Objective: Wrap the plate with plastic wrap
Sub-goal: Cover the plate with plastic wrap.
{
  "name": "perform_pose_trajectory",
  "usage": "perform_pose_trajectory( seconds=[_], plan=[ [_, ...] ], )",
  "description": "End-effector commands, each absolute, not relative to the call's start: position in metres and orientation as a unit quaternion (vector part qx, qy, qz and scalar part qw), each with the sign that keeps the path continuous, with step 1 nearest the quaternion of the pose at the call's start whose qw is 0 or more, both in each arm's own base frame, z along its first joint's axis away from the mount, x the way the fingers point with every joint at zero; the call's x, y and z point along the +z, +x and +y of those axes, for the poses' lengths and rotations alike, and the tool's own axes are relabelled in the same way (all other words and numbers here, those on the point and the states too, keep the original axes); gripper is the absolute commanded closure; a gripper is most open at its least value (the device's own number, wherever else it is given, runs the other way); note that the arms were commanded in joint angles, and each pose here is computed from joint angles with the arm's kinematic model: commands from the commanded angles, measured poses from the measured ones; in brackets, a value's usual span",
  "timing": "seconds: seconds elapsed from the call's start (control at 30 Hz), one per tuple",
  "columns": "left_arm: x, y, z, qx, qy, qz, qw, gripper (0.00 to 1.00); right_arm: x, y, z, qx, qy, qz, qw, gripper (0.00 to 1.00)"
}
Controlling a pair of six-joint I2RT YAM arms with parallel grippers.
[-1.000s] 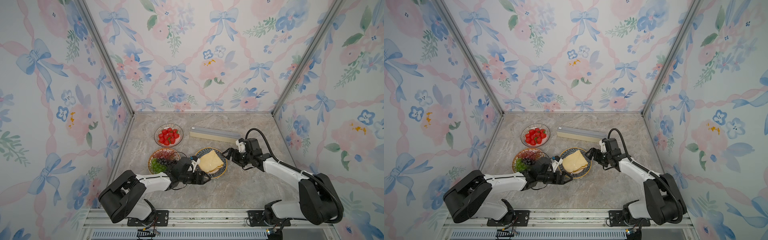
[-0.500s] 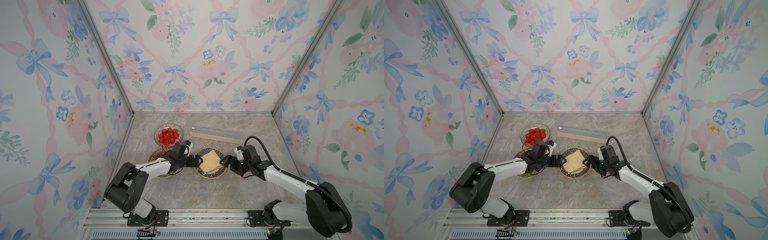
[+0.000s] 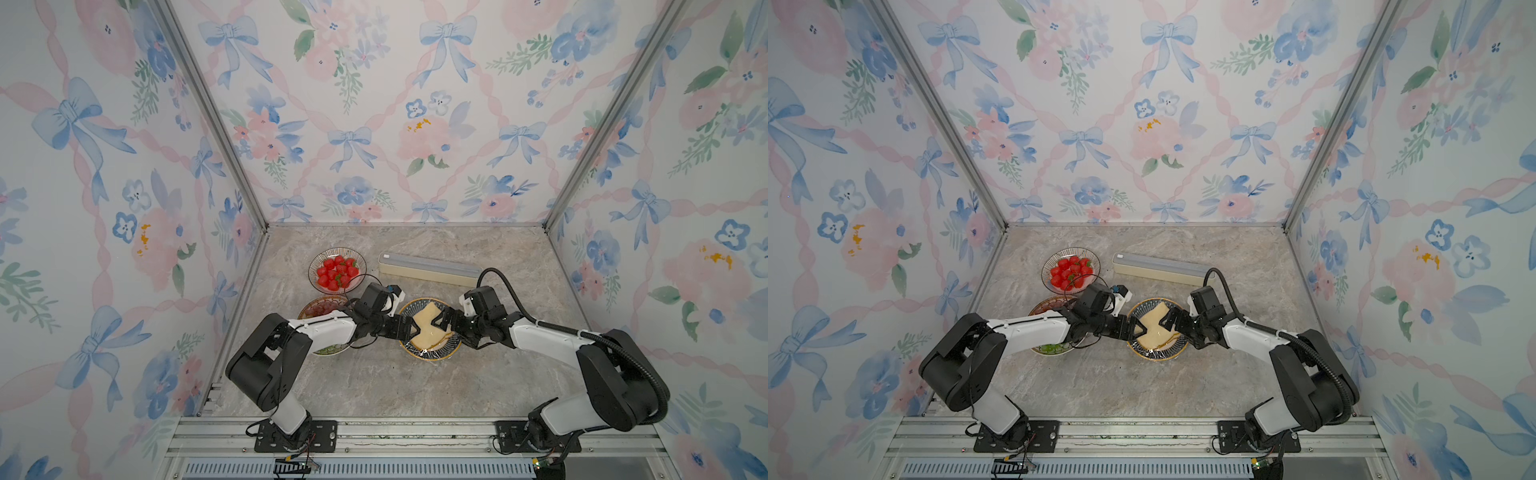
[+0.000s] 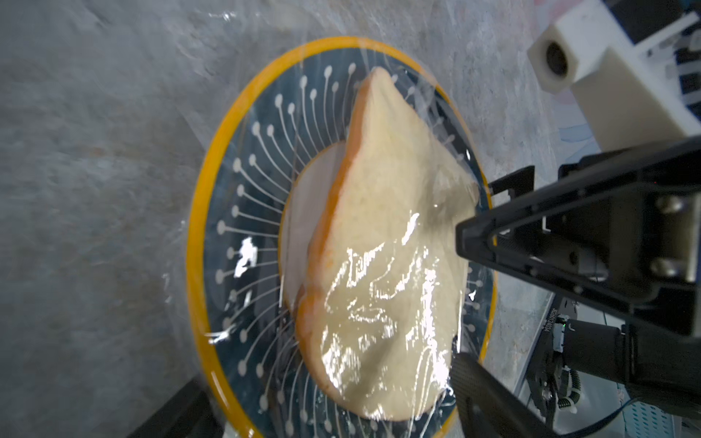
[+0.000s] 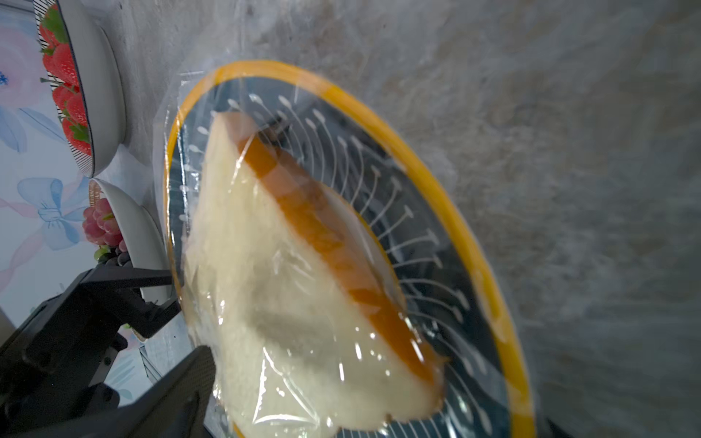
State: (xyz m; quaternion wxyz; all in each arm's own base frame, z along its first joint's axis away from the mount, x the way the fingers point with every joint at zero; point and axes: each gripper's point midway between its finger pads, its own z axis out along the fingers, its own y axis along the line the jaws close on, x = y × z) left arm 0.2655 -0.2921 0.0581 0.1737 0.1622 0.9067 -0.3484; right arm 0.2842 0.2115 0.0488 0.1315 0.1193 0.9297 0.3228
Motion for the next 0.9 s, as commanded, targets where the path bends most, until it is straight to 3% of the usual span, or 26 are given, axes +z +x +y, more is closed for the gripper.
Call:
perform_pose_trajectory(
  seconds=[0.0, 0.23, 0.43, 0.6, 0.87],
  plan=[
    [0.072, 0.235, -0.314, -0.391, 0.196, 0.886, 0.151, 0.09, 0.070, 0.307, 0.219, 0.350, 0.081, 0.920, 0.157, 0.03],
    [0.064, 0.233, -0.281, -0.349, 0.155, 0.906, 0.182, 0.08, 0.061, 0.318, 0.184, 0.313, 0.099, 0.930, 0.163, 0.03],
    [0.083, 0.264, -0.243, -0.288, 0.143, 0.914, 0.248, 0.08, 0.070, 0.296, 0.150, 0.262, 0.112, 0.943, 0.173, 0.03],
    [0.117, 0.309, -0.248, -0.274, 0.178, 0.894, 0.307, 0.08, 0.085, 0.266, 0.153, 0.331, 0.174, 0.912, 0.167, 0.03],
    [0.101, 0.348, -0.289, -0.276, 0.251, 0.880, 0.294, 0.09, 0.086, 0.236, 0.177, 0.379, 0.225, 0.886, 0.146, 0.03]
  ],
)
